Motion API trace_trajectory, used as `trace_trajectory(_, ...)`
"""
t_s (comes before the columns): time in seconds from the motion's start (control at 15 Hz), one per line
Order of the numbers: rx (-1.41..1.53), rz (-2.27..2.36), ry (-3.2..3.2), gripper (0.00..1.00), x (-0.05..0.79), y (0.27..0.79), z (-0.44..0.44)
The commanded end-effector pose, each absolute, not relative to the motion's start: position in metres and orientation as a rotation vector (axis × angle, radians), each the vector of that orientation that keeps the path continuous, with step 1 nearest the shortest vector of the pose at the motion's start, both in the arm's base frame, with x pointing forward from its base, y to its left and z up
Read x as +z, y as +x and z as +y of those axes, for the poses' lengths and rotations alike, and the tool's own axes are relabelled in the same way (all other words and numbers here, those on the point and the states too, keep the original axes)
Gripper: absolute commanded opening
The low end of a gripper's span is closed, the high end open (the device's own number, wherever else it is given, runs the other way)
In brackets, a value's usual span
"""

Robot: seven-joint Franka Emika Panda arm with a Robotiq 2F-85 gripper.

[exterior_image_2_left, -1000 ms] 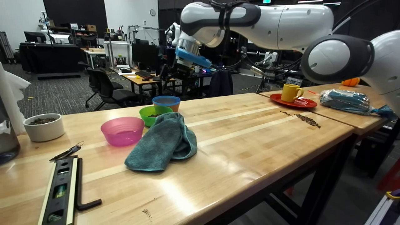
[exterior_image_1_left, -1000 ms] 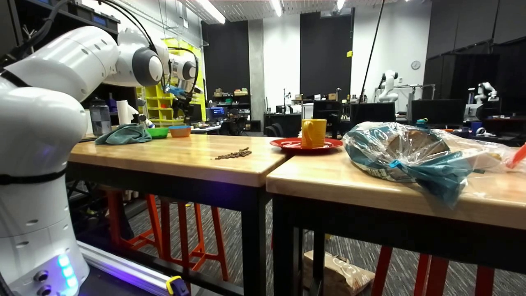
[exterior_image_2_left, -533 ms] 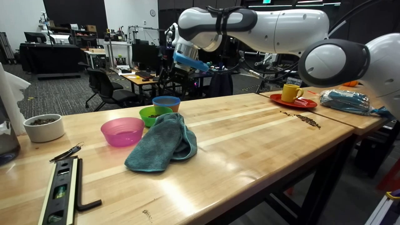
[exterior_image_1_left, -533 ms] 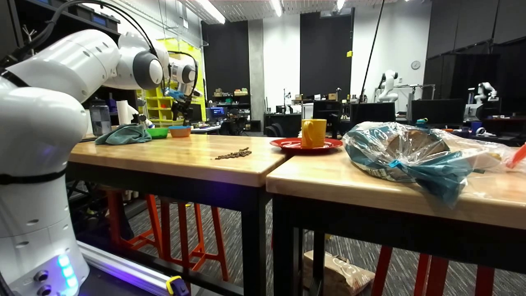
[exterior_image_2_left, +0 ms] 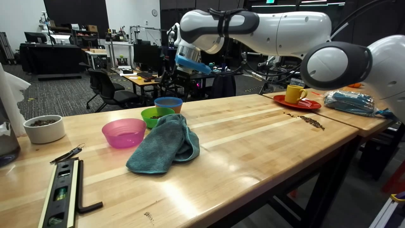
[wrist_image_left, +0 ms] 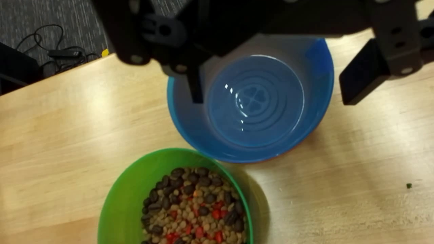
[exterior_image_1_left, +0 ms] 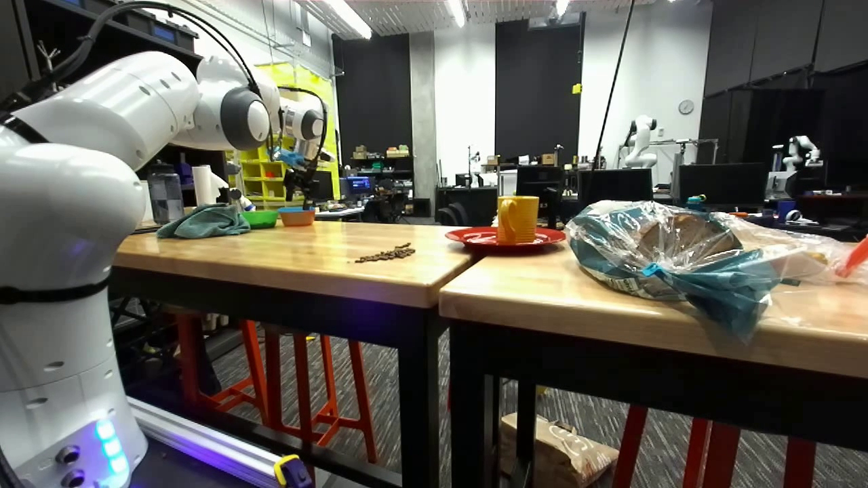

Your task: Remove the blue bowl from the orange bowl.

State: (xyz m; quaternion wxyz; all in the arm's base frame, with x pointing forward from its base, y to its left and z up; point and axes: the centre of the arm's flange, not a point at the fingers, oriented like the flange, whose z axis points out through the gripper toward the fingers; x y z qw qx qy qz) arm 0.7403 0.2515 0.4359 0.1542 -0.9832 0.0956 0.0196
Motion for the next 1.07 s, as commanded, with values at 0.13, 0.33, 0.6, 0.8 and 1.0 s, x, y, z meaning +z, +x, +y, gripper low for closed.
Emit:
trace_trajectory(0.13,0.04,0.293,-2.838,1.0,0.443,0.7526,0.2581)
trace_trajectory(0.33,0.041,0.292,-2.839,0.74,0.4424,0.7524,0.2586)
trace_trajectory(0.6,0.042,0.291,-2.839,0.54,0.442,0.7518,0.258)
trace_trajectory(0.8,0.04,0.294,-2.84,0.51,0.4426,0.7512,0.2567)
trace_trajectory(1.0,0.041,0.299,-2.841,0.33,0.4422,0.7502,0.2546)
